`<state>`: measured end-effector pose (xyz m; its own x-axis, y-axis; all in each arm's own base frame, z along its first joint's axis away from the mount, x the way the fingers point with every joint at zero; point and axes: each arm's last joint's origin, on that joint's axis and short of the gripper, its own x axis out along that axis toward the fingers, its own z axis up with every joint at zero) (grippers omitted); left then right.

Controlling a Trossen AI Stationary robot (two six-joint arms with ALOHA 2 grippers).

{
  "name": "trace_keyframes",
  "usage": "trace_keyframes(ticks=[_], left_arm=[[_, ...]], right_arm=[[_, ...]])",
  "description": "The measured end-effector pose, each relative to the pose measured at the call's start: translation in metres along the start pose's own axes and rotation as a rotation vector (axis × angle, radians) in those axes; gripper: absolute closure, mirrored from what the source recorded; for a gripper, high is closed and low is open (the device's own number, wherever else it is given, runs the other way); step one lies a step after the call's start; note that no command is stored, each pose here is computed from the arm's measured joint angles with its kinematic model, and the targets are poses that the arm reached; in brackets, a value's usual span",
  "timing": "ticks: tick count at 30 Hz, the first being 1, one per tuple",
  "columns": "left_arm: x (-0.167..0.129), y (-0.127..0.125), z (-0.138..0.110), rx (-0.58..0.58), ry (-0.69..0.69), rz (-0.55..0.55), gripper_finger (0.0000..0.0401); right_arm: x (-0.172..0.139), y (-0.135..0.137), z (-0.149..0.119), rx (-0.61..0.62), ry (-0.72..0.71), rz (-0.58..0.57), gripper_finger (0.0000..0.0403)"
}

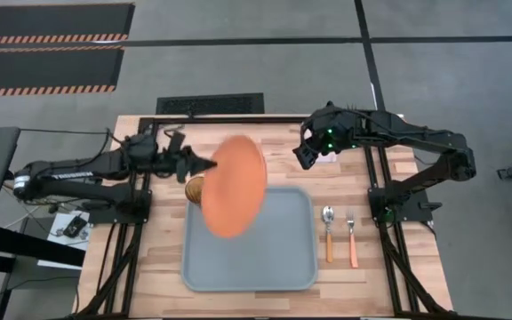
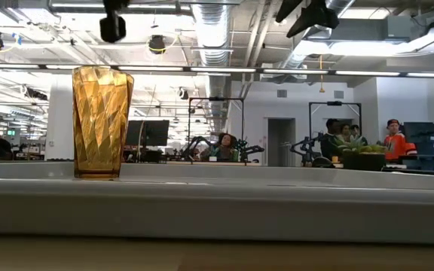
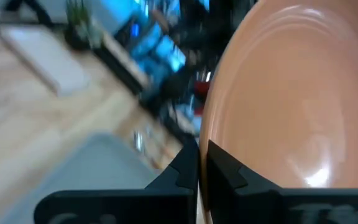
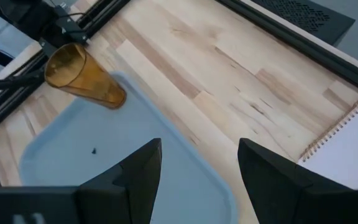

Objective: Pick and place plate/cup/fork/spoon on tray
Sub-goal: Put the orange plate on the serving tray

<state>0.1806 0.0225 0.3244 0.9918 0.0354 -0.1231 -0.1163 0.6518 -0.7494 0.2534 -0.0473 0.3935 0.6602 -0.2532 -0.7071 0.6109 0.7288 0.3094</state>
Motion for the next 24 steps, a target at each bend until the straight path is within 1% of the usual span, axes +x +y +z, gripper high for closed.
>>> trace_keyframes(ticks=[3,5,8,11,16,19,22,24], left_arm=[[-0.003,-0.022,-0.009,-0.016,0.079,0.033,0.0401],[-0.009,-0.039,-0.011,-0.062,0.07,0.088,0.0401],[-0.023,-0.056,-0.013,-0.145,0.036,0.214,0.0401],[-0.028,-0.069,-0.022,-0.2,0.048,0.278,0.0401],[-0.02,-0.085,-0.052,-0.299,0.159,0.296,0.0401],[-0.018,-0.093,-0.073,-0.369,0.187,0.318,0.0401],[-0.022,-0.096,-0.093,-0.447,0.181,0.376,0.0401],[-0.025,-0.096,-0.107,-0.48,0.192,0.427,0.0401]], right_arm=[[0.0,0.0,-0.001,-0.002,0.007,-0.004,0.0168],[0.0,0.0,-0.002,-0.007,0.017,-0.007,0.0168],[0.0,0.0,-0.003,-0.011,0.018,-0.007,0.0168],[-0.001,0.003,-0.004,-0.023,0.021,-0.001,0.0168],[-0.001,0.003,-0.005,-0.037,0.022,0.002,0.0168],[-0.001,0.004,-0.005,-0.042,0.023,0.003,0.0168],[-0.001,0.004,-0.006,-0.049,0.029,0.006,0.0168],[-0.002,0.006,-0.007,-0.057,0.031,0.011,0.0168]])
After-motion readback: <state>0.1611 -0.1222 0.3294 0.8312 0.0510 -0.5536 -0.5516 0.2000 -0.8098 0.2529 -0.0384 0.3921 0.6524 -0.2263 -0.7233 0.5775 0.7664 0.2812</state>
